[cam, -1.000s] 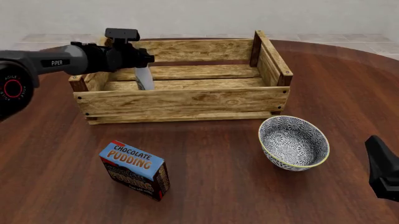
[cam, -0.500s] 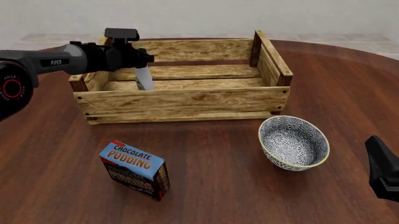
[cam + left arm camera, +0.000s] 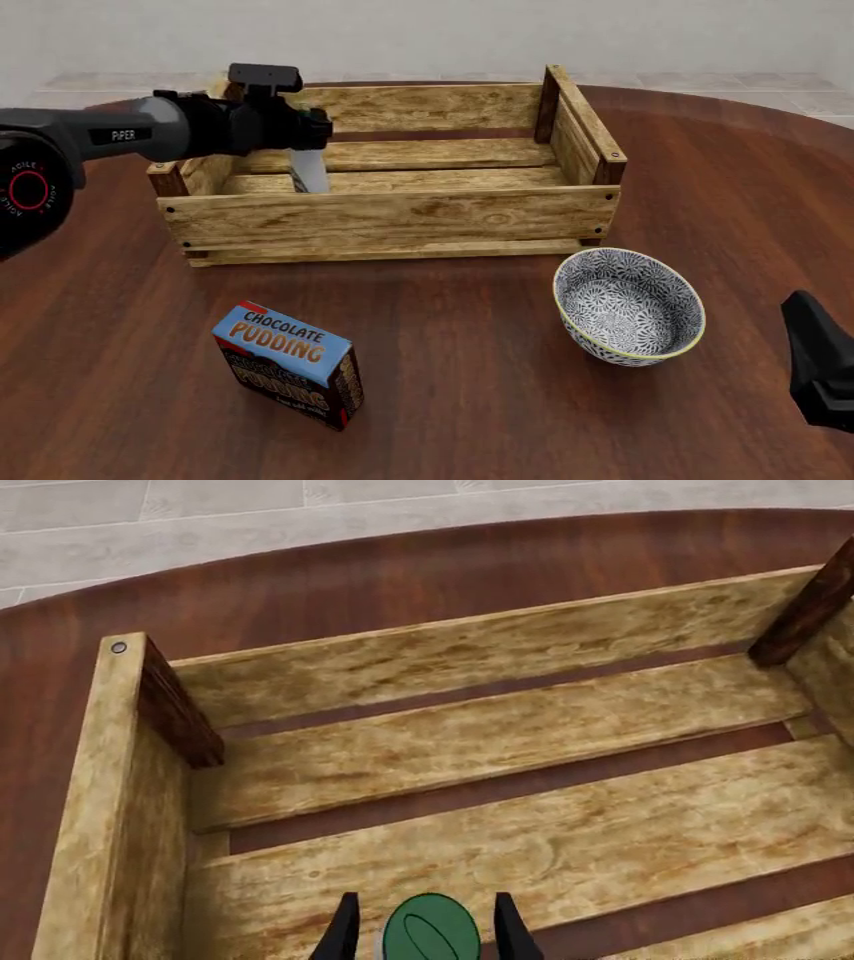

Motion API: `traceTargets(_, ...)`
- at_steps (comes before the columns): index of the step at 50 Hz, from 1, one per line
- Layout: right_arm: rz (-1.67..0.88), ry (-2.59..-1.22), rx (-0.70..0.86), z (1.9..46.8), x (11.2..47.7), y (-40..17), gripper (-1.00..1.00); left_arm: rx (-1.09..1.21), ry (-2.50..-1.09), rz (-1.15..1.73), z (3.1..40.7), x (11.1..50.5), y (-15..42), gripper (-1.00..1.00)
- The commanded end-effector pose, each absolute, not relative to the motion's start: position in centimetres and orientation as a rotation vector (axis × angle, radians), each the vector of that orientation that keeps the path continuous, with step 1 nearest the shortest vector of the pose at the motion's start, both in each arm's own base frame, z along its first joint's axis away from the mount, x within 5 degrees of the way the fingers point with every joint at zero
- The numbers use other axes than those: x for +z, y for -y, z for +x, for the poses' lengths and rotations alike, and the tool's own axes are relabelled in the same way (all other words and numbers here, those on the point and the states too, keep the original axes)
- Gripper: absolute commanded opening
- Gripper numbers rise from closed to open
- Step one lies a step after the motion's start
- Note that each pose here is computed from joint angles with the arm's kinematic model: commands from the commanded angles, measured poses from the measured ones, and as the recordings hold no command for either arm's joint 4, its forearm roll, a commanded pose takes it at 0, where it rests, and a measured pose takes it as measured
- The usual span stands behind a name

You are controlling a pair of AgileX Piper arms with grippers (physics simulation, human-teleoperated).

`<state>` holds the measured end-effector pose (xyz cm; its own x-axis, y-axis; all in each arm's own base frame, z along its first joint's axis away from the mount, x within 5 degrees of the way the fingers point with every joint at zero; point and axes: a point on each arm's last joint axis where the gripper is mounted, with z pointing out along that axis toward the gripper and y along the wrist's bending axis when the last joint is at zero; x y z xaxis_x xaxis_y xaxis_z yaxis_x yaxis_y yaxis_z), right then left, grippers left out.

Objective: Pick up the salad dressing and put it in the tray.

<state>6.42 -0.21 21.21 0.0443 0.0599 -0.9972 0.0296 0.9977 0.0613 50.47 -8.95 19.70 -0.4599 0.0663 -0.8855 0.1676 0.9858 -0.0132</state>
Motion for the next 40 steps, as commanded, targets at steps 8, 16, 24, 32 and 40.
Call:
traceTargets(8,0.071,-1.527,0.026,6.5,21.2,0.2,1.0,-0.117,-2.051,0.173,50.2,20.0,9.1,1.0)
traceTargets(16,0.068,-1.526,0.026,6.5,21.2,0.2,1.0,-0.117,-2.047,0.172,50.1,20.3,9.0,1.0)
traceTargets(24,0.069,-1.526,0.025,6.5,21.2,0.2,1.0,-0.114,-2.043,0.174,50.1,20.5,9.0,1.0)
traceTargets(32,0.067,-1.525,0.025,6.3,21.2,0.2,1.0,-0.115,-2.034,0.18,50.0,21.1,9.1,1.0)
traceTargets(40,0.066,-1.525,0.025,6.3,21.2,0.2,1.0,-0.114,-2.025,0.181,50.0,21.7,9.1,1.0)
